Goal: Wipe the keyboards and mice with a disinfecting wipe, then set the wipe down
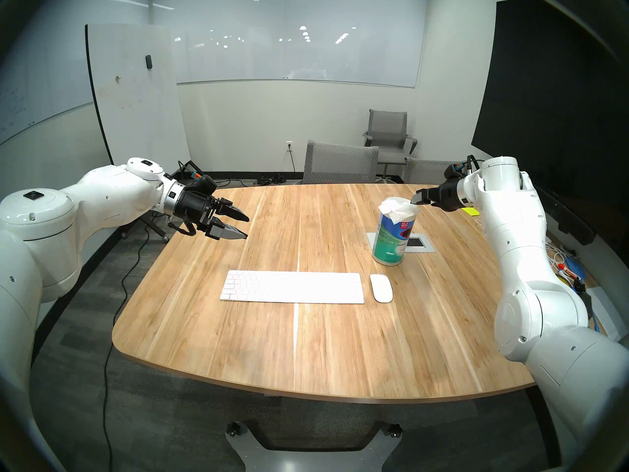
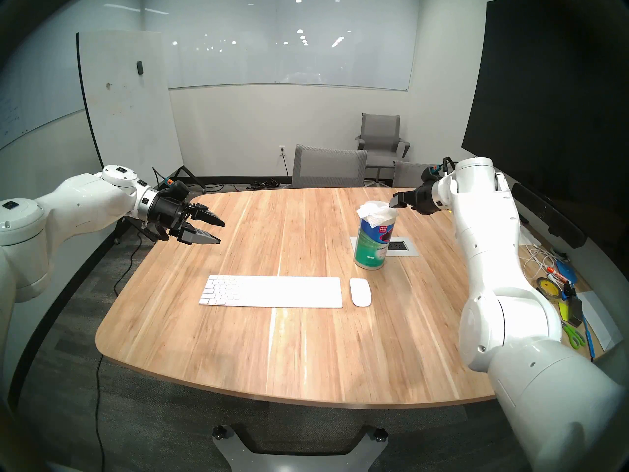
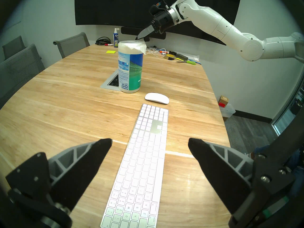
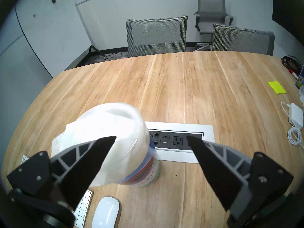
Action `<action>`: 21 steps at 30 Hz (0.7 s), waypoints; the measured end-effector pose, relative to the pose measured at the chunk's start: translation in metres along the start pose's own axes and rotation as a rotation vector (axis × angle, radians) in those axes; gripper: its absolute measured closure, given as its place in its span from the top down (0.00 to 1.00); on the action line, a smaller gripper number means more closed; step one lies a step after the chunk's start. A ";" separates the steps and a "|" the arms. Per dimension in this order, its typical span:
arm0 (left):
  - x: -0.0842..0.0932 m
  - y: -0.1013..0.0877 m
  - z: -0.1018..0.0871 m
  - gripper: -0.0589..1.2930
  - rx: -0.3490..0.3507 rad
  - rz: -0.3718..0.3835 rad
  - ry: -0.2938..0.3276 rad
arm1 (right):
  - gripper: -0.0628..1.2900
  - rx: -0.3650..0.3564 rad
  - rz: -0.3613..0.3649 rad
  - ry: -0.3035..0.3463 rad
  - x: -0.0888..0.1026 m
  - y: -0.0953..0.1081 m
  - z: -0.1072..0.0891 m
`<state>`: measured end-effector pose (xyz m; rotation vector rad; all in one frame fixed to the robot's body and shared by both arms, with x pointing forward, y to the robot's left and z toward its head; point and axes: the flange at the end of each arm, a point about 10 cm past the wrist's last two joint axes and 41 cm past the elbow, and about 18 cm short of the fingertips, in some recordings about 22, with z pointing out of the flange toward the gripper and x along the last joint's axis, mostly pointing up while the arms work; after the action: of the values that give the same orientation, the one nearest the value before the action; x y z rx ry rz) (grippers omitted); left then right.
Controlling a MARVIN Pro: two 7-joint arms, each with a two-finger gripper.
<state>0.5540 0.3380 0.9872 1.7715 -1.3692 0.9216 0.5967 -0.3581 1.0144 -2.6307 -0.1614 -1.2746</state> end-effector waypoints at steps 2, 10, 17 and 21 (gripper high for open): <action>0.000 0.000 0.000 0.98 0.000 0.000 0.000 | 0.95 0.000 0.000 -0.001 0.000 0.000 0.000; 0.000 0.000 0.000 0.98 0.000 0.000 0.000 | 0.95 0.000 0.002 -0.016 -0.003 0.002 0.003; 0.000 0.000 0.000 0.98 0.000 0.000 0.000 | 0.95 0.002 0.003 -0.020 -0.005 0.003 0.003; 0.000 0.000 0.000 0.98 0.000 0.000 0.000 | 0.95 0.004 0.005 -0.019 -0.005 0.003 0.002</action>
<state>0.5540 0.3379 0.9872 1.7715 -1.3692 0.9216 0.5960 -0.3607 1.0087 -2.6384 -0.1608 -1.2473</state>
